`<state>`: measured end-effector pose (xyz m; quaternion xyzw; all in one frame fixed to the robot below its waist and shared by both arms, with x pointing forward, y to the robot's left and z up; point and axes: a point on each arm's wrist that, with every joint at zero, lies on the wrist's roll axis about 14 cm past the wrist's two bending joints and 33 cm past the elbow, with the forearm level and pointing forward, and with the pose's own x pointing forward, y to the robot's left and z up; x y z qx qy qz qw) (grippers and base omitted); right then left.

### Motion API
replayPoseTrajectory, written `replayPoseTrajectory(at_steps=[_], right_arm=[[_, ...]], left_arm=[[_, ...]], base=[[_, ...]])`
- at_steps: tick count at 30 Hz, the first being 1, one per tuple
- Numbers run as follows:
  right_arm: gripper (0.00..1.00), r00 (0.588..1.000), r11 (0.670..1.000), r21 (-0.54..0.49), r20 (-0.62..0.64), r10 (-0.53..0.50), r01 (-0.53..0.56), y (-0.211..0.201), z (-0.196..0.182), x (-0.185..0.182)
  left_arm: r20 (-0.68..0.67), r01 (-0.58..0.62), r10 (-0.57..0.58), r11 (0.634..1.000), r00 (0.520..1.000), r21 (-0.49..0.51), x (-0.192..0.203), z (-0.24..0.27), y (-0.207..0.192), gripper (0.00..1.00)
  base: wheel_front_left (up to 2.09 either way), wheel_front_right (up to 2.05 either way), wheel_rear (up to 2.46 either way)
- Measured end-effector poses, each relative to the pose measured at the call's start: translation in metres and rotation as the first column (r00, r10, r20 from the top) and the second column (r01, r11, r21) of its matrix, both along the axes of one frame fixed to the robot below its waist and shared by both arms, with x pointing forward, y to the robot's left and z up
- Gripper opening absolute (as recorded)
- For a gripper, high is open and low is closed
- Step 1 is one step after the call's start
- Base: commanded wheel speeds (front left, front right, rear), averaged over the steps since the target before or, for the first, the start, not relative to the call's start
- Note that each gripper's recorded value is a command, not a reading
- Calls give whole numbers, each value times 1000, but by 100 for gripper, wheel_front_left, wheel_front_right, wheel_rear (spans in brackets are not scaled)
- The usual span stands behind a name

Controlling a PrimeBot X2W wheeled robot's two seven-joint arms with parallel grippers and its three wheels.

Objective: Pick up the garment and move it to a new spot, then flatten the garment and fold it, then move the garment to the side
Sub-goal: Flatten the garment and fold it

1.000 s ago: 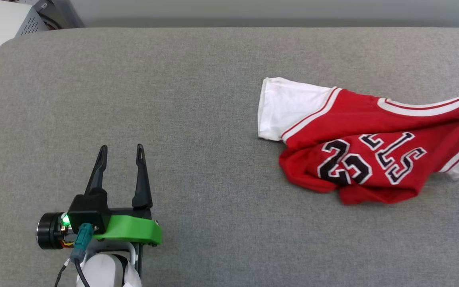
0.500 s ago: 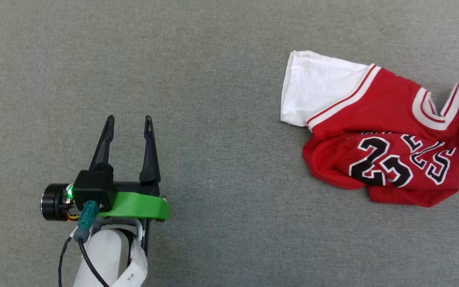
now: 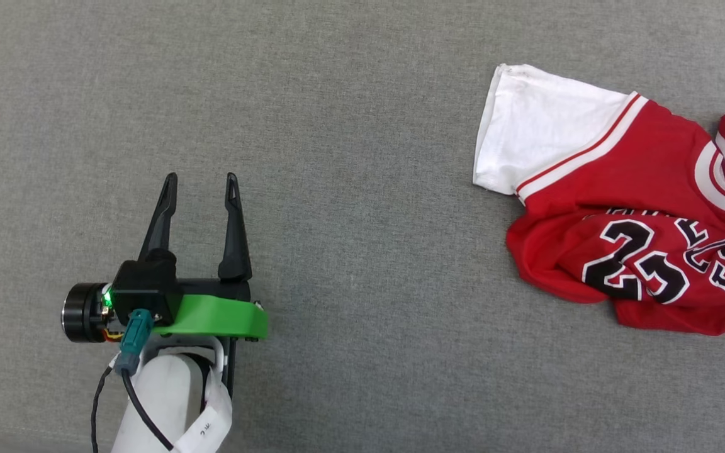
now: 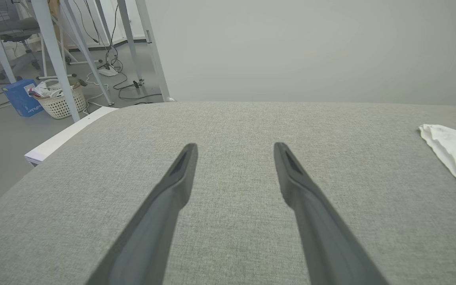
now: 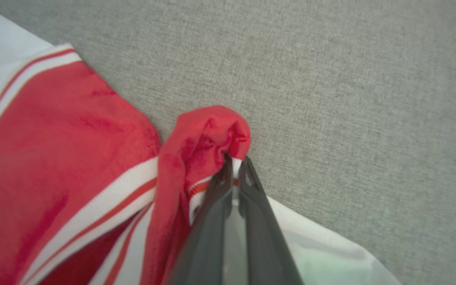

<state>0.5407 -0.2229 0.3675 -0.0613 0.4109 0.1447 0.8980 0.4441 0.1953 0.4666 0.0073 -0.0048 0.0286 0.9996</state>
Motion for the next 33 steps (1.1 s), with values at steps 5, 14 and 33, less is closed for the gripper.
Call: replayPoseTrajectory(at_steps=[5, 14, 33], right_arm=[[100, 985, 999, 31, 173, 1, -7, 0, 27, 6], [100, 862, 997, 72, 507, -18, -21, -16, 100, -4], [100, 615, 966, 253, 754, -231, 52, -4, 142, -71]], left_arm=[[35, -12, 12, 1000, 999, 4, -1, 14, 5, 100], [129, 80, -86, 995, 988, 52, 9, 50, 1, 100], [-77, 561, -557, 810, 827, 171, 116, 105, -133, 100]], base=[[0, 0, 0], [0, 0, 0], [0, 0, 0]])
